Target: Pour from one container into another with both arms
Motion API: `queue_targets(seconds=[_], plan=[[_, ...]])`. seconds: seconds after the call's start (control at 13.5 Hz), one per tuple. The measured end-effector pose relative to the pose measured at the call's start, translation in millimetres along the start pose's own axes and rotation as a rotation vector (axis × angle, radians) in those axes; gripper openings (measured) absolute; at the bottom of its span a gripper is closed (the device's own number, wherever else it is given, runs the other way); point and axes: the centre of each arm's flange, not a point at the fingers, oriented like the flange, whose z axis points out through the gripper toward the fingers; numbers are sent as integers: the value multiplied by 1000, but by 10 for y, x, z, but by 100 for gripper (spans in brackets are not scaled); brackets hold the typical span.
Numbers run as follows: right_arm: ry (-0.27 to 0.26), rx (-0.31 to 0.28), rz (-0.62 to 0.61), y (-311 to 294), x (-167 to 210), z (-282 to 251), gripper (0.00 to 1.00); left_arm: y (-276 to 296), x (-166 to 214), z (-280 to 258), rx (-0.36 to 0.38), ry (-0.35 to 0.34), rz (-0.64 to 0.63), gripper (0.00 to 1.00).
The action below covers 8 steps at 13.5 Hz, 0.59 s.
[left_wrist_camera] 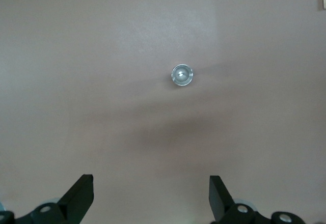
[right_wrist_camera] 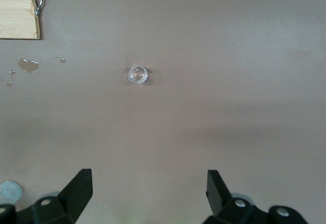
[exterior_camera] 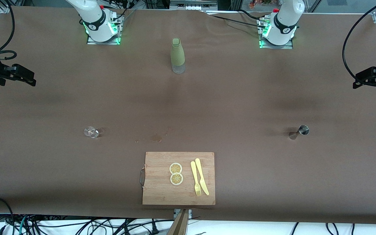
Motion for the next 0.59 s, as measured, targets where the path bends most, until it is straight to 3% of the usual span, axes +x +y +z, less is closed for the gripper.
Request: queue_targets(seconds=[0.37, 0.59], plan=[[-6, 0, 14, 78, 3, 23, 100, -534, 57, 346, -46, 10, 249, 100], [-48, 0, 33, 184, 85, 247, 100, -904, 111, 673, -114, 52, 441, 100]])
